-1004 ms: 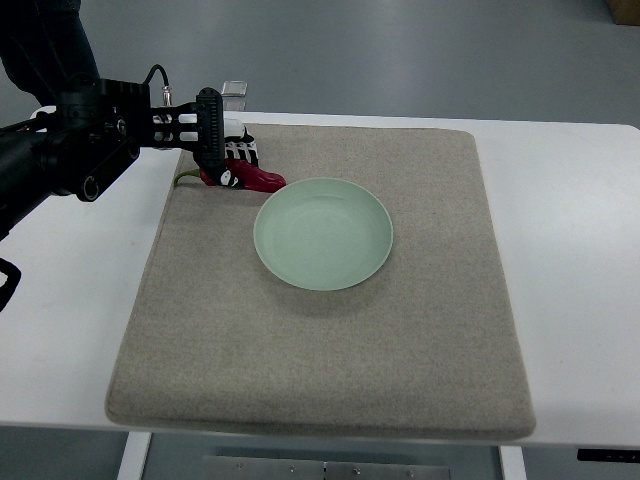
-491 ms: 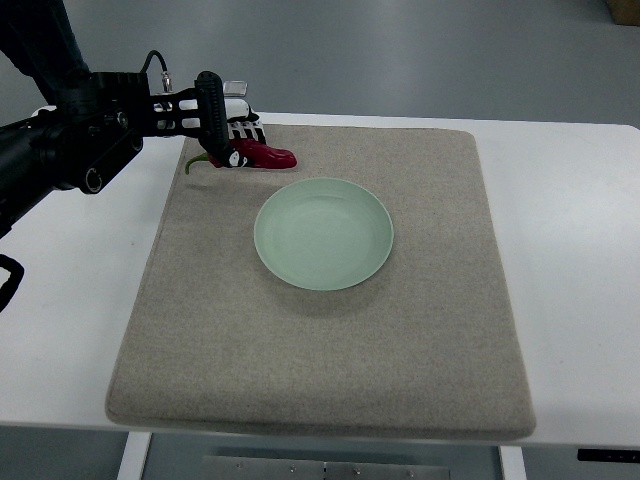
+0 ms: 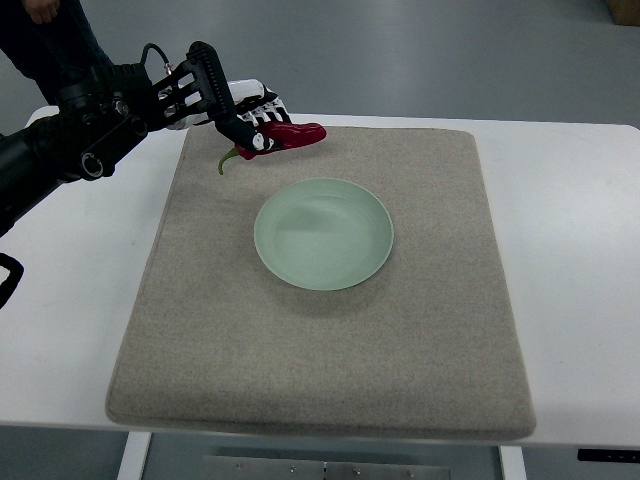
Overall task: Place red pepper on plate with left hand
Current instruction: 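Lift the red pepper with the left hand and carry it over the plate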
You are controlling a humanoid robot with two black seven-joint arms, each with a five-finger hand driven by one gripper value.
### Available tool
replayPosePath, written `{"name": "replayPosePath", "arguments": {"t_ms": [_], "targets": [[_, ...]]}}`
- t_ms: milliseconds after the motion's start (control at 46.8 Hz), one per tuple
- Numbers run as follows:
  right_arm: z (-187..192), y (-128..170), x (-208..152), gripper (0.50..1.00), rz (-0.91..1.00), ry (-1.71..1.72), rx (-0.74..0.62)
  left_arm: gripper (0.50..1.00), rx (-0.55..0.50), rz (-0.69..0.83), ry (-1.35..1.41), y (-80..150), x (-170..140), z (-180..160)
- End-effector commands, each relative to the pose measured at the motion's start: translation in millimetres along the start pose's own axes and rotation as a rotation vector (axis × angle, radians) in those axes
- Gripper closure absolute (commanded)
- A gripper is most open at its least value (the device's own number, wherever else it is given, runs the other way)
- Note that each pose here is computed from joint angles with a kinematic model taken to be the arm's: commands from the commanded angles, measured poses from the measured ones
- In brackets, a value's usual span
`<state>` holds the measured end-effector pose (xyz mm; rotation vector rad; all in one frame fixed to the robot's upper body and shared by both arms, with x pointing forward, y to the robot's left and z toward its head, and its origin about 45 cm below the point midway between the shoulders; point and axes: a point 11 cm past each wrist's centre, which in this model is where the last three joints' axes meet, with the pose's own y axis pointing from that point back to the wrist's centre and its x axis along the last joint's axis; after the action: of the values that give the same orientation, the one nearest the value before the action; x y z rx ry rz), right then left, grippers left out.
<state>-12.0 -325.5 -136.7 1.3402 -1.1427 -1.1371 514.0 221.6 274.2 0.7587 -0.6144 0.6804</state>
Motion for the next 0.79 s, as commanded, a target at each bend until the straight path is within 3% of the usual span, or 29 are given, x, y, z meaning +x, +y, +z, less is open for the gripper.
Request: {"name": "replayPosePath", "arguments": {"t_ms": [0, 278, 470, 769], "targets": [[0.6, 0.0, -0.1, 0.568, 0.000, 0.000, -0.001, 0.990, -0.026, -0.023, -0.023, -3.2, -4.7, 10.6], [0.6, 0.0, -0.1, 0.568, 0.000, 0.000, -0.001, 0.988, -0.143, -0.112, -0.105, -10.7, -28.7, 50.2], [0.6, 0.0, -0.1, 0.568, 0.000, 0.000, -0.001, 0.958, -0.209, -0.191, -0.146, -11.3, -48.1, 71.5], [-0.3, 0.0, 0.0, 0.568, 0.000, 0.001, 0.000, 0.958, -0.177, -0.296, -0.229, -10.2, -63.2, 67.7]]}}
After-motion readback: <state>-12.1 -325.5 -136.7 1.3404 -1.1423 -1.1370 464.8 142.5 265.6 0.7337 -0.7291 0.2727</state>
